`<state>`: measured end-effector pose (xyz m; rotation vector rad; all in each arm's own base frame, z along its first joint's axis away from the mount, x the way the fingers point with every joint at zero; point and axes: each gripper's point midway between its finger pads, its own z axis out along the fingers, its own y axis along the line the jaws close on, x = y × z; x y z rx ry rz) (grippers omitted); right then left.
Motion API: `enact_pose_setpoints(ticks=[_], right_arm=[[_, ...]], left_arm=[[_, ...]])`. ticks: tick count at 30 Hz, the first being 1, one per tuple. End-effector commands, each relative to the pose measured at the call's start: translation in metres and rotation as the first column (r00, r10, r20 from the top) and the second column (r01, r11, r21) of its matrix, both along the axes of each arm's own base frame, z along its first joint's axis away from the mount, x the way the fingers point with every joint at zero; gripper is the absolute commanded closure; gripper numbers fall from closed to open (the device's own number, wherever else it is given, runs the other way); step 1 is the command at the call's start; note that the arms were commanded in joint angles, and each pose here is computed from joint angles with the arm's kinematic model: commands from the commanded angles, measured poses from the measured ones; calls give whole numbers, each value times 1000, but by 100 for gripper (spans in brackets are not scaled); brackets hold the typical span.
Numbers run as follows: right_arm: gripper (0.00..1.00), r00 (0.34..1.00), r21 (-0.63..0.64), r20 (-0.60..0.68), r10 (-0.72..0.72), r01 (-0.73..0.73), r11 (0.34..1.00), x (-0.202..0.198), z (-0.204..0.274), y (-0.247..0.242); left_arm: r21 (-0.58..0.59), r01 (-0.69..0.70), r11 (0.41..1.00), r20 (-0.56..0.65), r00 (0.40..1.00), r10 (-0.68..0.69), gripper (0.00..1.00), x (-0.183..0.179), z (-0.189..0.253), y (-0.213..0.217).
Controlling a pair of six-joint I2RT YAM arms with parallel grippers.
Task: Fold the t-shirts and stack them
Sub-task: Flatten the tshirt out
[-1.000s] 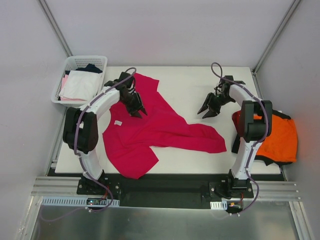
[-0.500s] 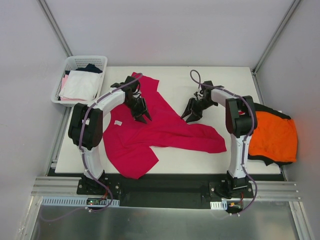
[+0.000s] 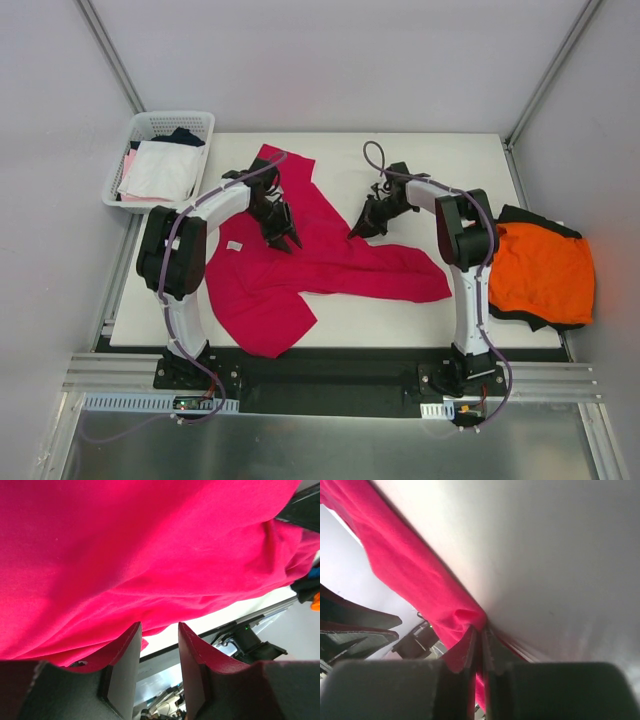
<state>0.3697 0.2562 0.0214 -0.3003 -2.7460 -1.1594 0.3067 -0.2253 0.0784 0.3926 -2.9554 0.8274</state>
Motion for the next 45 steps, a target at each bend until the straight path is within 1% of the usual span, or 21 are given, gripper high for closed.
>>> enact_pose_setpoints(ticks=[1, 6, 8, 9, 11, 12, 14, 15, 21, 23, 27, 29, 31, 32, 35, 36, 38, 39, 41, 43, 45], right_arm=[[99, 999, 15, 50, 21, -22, 1000, 3, 14, 20], [99, 995, 23, 76, 58, -59, 998, -12, 41, 34], [99, 989, 18, 107, 103, -106, 994, -23, 54, 43], [99, 989, 0, 84, 124, -125, 992, -32, 57, 44], [99, 972, -27, 128, 197, -195, 980, -41, 68, 53], [99, 970, -64, 100, 220, -215, 975, -51, 69, 51], [99, 949, -90, 136, 286, -276, 957, -61, 80, 59], [99, 945, -109, 116, 306, -294, 950, -69, 81, 57], [98, 915, -223, 118, 386, -354, 908, -93, 93, 52], [98, 902, -299, 117, 415, -367, 881, -97, 92, 45], [98, 878, -459, 53, 476, -402, 792, -108, 89, 20], [98, 860, -505, 26, 509, -428, 749, -116, 84, 14], [98, 848, -537, -34, 528, -461, 707, -128, 70, 5], [98, 848, -536, -48, 528, -468, 702, -130, 65, 4], [91, 845, -508, -107, 524, -500, 702, -143, 47, 4], [86, 844, -493, -117, 523, -506, 707, -145, 44, 6], [75, 845, -485, -119, 522, -508, 712, -145, 39, 8], [63, 848, -489, -116, 517, -501, 714, -141, 38, 7], [51, 857, -492, -99, 505, -483, 724, -134, 42, 7], [47, 877, -489, -79, 473, -447, 748, -122, 46, 2], [46, 901, -480, -45, 432, -399, 781, -107, 57, -4]], left_arm=[[13, 28, 1000, -36, 999, -27, 65, -13, -9, 6], [49, 22, 999, -34, 999, -20, 66, -13, -15, 12], [57, 17, 998, -27, 1000, -16, 65, -11, -15, 12], [62, 13, 998, -18, 1000, -11, 65, -9, -14, 13], [65, 8, 998, -15, 1000, -7, 65, -7, -14, 12], [67, 5, 998, -11, 1000, -5, 65, -6, -15, 12], [73, 0, 997, -19, 1000, 2, 65, -7, -18, 12], [78, -4, 997, -27, 1000, 6, 66, -9, -21, 13], [124, -21, 992, -33, 999, 26, 66, -13, -30, 21], [141, -37, 989, -20, 999, 40, 65, -12, -29, 25], [162, -98, 982, -8, 995, 101, 65, -8, -26, 35], [160, -132, 978, 1, 991, 134, 65, -5, -22, 40], [151, -146, 978, -8, 989, 149, 65, -3, -22, 41], [143, -147, 979, -17, 988, 151, 65, -3, -22, 39], [116, -150, 982, -80, 984, 159, 65, -7, -30, 32], [109, -152, 982, -88, 983, 161, 65, -7, -32, 31], [99, -153, 983, -80, 984, 161, 65, -2, -30, 28], [97, -154, 983, -67, 985, 161, 65, 3, -28, 27], [88, -147, 985, -2, 989, 148, 65, 20, -16, 25], [72, -138, 988, 38, 990, 135, 65, 33, -8, 21], [34, -101, 994, 118, 988, 96, 65, 53, 9, 9]])
